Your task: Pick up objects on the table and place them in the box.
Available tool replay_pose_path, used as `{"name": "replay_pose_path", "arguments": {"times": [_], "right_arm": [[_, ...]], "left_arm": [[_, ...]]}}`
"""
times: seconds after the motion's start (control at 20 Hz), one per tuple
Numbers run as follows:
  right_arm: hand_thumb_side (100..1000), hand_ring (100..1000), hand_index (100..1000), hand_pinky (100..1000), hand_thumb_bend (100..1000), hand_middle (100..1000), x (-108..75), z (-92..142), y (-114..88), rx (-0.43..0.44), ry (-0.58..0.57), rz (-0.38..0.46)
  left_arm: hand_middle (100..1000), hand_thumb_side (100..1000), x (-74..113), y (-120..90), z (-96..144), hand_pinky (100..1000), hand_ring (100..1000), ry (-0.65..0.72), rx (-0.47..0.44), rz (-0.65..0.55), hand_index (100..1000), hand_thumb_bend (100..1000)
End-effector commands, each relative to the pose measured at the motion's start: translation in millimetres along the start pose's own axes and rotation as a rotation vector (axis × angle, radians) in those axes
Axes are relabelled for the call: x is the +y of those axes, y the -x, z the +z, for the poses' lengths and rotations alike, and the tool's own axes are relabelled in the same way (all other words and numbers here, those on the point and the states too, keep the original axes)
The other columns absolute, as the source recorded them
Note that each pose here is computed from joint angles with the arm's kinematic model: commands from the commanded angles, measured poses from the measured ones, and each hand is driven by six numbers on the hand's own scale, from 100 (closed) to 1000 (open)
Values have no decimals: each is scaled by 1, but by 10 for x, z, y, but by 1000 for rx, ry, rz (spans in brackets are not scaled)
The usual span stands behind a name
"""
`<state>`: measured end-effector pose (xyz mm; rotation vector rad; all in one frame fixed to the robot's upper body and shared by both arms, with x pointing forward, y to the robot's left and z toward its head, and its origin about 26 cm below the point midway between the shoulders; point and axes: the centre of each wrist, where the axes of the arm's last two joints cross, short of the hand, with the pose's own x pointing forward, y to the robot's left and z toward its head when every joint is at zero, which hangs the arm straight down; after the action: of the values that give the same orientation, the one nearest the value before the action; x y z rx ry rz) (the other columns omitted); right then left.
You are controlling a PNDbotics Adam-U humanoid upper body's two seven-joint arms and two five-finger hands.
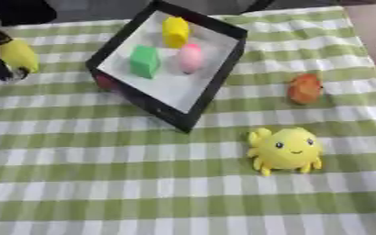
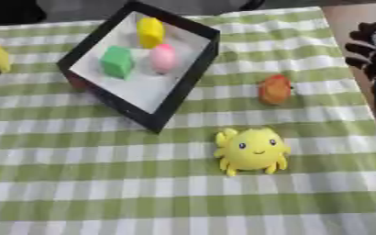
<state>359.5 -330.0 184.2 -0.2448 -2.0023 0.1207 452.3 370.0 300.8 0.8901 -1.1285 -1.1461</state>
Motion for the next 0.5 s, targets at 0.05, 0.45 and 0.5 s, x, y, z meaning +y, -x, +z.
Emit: {"name": "replay_pose_path", "arguments": {"times": [0.05,0.45,0.5], "right_arm": [[866,847,873,836,100,815,-72,-51,-139,-40,-8,25],[820,863,876,841,100,831,13,-115,-211,-63,-42,36],[805,867,876,842,100,833,26,-125,-224,-68,-47,36]], "left_arm": [[681,137,306,-345,152,804,752,-66,-99,-58,704,105],[684,133,362,-1203,133,801,753,-55,-284,-220,704,198],[683,131,357,-1260,124,800,752,-55,-295,-231,703,198]]}}
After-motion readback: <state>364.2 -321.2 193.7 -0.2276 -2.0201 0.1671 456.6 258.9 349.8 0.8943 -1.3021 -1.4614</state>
